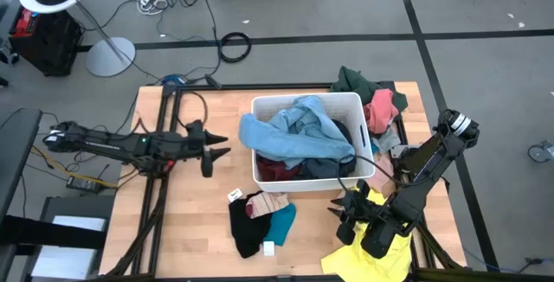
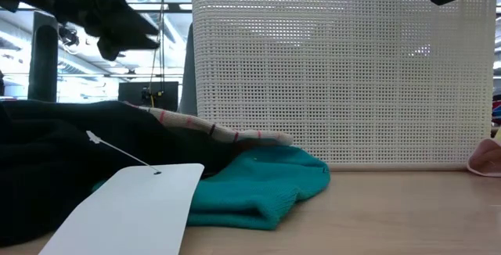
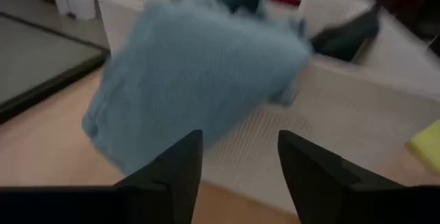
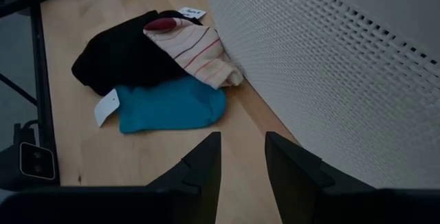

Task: Sort clothes
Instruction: Put the blue pants into the laundry bin

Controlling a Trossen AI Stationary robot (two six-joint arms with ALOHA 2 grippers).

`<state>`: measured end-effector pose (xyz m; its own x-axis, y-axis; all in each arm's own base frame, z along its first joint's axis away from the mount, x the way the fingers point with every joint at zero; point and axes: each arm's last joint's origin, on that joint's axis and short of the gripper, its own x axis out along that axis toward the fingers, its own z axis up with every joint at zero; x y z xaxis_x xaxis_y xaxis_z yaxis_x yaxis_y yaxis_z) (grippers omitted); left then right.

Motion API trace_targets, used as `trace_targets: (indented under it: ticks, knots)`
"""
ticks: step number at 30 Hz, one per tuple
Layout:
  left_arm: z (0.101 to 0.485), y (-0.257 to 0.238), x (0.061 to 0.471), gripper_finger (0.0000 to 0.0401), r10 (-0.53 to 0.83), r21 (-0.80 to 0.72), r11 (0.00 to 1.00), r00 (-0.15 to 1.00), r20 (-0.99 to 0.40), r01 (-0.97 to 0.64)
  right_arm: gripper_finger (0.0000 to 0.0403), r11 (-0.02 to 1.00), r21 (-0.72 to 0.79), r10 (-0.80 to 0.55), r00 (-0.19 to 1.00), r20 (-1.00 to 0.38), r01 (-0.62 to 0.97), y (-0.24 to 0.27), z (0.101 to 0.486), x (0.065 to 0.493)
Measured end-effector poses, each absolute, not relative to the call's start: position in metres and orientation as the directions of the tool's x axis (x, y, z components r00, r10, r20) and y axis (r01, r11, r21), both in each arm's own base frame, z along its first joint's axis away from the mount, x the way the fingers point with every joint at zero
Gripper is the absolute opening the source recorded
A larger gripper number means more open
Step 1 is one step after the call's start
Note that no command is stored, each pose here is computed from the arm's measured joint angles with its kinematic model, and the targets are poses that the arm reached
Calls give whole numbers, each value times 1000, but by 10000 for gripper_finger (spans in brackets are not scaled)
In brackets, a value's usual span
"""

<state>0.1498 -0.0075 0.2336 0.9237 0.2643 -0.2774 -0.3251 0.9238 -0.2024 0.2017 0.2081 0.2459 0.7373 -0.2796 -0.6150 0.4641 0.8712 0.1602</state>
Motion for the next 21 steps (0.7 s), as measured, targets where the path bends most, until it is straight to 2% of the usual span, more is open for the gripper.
trace_targets:
  ticks: [12,19,21]
  knots:
    - [203,-11,192,192,347,20,930,860,-374,-367,114,870,160,-284,739,-611,467,208,246,202]
    - [191,-7,205,192,559,152,827,762,-327,-541,114,869,159,-286,739,-609,468,208,246,202]
    - [190,-7,210,192,577,173,816,757,-306,-552,114,869,159,-286,739,-609,468,208,246,202]
